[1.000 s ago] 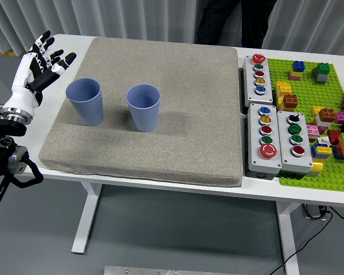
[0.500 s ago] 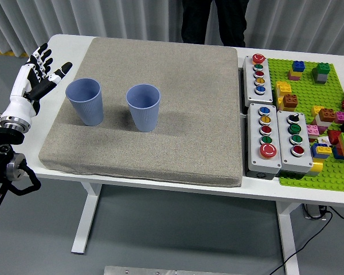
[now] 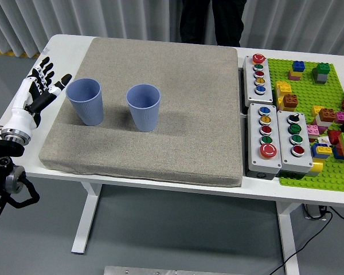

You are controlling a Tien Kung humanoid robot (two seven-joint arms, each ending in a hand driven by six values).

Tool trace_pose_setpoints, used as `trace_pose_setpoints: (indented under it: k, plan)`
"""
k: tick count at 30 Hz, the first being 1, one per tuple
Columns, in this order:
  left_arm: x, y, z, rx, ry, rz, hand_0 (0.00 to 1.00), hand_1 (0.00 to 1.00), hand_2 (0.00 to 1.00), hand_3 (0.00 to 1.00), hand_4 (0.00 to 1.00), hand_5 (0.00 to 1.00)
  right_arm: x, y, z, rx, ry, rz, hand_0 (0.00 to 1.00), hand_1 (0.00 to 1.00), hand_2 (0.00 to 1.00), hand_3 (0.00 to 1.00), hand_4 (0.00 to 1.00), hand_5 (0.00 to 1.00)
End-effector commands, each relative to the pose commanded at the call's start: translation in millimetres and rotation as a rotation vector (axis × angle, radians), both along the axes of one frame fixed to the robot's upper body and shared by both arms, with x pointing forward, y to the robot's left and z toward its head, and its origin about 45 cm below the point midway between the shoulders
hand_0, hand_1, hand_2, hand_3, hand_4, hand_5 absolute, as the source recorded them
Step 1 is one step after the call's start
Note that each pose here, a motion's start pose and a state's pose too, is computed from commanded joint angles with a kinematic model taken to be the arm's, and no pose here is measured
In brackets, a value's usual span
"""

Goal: Pick cup pour cup place

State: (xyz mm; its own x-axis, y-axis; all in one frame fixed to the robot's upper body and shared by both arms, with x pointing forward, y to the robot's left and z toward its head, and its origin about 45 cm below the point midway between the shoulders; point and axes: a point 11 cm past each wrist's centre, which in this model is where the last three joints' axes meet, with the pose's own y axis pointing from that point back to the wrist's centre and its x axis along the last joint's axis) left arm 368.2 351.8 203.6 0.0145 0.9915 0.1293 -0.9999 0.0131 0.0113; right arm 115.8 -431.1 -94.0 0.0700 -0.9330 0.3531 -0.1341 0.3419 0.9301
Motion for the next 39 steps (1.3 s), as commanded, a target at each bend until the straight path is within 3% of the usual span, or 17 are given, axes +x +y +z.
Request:
trace_pose_setpoints:
  k: [11,12,23,24,29,39]
  plan:
    - [-10.6,-12.9,-16.7,0.02,0.04,-0.04,0.998,0.998,0.998,0.998,0.964,0.406,-1.3,1.0,-0.7,0.001,0.006,0.007,0.695,0.682,0.622,0.602,0.024,0.197]
    - [-10.6,-13.3,-17.1,0.019,0.041,-0.041,0.998,0.998,0.998,0.998,0.888,0.297,-1.3,1.1,-0.7,0.001,0.007,0.007,0.694,0.682,0.622,0.602,0.025,0.199]
    - [-11.9,-17.3,-28.4,0.008,0.064,-0.037,0.998,0.998,0.998,0.998,0.916,0.338,-5.6,2.8,-2.4,0.005,0.018,0.011,0.695,0.682,0.622,0.603,0.025,0.2]
    - [-11.9,-17.3,-29.9,0.006,0.068,-0.036,0.998,0.998,0.998,0.998,0.956,0.41,-5.9,2.9,-2.5,0.005,0.019,0.012,0.694,0.682,0.622,0.603,0.024,0.2]
    - [-13.0,-18.5,-35.8,0.01,0.083,-0.036,0.998,0.998,0.998,0.998,0.956,0.41,-6.5,3.6,-2.8,0.007,0.019,0.01,0.694,0.682,0.622,0.603,0.024,0.2]
    - [-10.9,-23.9,-32.6,0.018,0.074,-0.051,0.998,0.998,0.998,0.998,0.922,0.362,-2.4,3.8,-1.9,0.007,0.01,0.008,0.694,0.683,0.622,0.603,0.024,0.205]
